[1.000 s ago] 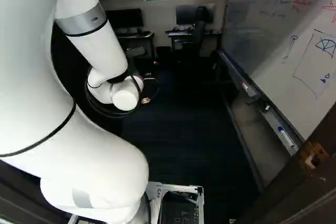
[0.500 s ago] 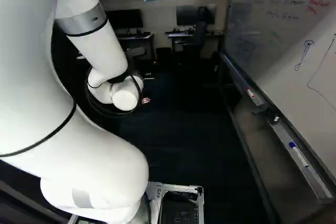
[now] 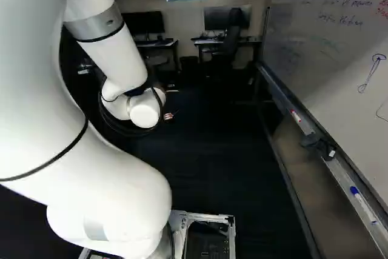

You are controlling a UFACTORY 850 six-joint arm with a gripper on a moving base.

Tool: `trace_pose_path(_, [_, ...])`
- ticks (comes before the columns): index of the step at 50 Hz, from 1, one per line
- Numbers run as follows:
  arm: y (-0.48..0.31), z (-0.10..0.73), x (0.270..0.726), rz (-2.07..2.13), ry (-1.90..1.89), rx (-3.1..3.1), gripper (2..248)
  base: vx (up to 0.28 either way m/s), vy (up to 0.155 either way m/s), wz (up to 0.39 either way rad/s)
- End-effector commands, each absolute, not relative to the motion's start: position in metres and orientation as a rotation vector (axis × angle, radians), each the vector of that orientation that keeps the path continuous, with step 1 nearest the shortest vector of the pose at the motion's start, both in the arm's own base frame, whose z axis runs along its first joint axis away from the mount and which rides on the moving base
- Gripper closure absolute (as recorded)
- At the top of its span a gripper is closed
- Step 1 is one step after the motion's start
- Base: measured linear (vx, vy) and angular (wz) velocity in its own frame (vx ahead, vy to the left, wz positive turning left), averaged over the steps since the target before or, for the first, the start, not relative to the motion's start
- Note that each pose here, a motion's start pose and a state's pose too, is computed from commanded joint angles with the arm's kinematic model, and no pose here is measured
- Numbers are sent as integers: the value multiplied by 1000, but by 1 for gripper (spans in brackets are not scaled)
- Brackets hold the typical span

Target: Open the door and move inside

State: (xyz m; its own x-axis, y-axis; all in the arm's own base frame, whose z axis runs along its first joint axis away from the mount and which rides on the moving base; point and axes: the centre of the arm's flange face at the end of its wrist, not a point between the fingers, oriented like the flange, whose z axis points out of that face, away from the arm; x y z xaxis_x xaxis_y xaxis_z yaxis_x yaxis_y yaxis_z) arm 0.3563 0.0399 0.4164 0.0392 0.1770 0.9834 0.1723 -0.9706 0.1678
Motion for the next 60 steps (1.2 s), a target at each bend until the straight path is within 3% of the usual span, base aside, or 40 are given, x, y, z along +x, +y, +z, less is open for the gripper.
trace_pose_path(60, [40,416,356,2142,380,2262,3,189,-17,4])
